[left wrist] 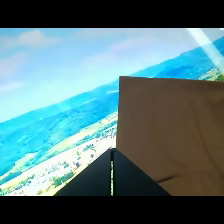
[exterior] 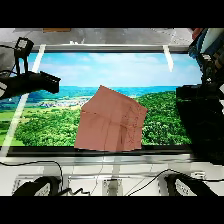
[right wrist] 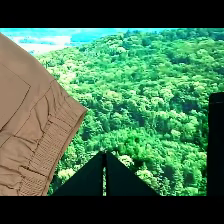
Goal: Fold the clothes and pants, and hang the long-sleeved shirts on hangers.
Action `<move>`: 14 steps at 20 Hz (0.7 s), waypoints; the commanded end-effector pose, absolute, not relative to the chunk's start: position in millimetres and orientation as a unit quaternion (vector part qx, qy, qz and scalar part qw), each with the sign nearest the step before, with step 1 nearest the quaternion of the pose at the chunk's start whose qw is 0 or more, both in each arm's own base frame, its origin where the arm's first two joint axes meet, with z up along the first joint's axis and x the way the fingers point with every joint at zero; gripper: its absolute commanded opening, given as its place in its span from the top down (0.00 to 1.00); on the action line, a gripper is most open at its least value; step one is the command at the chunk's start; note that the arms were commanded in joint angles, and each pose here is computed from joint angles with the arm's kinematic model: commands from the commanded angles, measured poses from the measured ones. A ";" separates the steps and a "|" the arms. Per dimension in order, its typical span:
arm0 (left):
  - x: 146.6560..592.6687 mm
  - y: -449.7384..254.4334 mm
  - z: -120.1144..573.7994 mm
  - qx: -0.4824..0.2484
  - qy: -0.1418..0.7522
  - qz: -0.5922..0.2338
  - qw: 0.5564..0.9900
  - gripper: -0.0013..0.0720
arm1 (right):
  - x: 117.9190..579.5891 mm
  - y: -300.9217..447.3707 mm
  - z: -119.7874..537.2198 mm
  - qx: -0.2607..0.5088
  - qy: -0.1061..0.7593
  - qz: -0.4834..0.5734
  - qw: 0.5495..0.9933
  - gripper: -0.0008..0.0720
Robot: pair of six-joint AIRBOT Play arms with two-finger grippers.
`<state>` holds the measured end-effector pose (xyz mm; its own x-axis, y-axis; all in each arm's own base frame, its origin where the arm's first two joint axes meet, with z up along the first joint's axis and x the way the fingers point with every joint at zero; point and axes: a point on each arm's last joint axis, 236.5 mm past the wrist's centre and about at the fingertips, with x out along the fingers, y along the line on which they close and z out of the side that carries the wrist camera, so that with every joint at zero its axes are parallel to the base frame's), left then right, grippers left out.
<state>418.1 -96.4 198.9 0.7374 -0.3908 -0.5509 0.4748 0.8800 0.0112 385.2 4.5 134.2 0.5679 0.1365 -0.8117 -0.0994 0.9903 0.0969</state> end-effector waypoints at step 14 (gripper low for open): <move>412.1 -101.8 195.8 0.053 0.288 -0.247 0.924 0.97 | 298.9 10.1 6.7 -0.057 0.634 0.160 0.755 0.96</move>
<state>424.0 -100.1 210.7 0.7624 -0.4109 -0.4998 0.4622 0.8864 -0.0237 350.0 0.5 61.1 0.3658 0.1268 -0.9220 -0.2122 0.9759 0.0500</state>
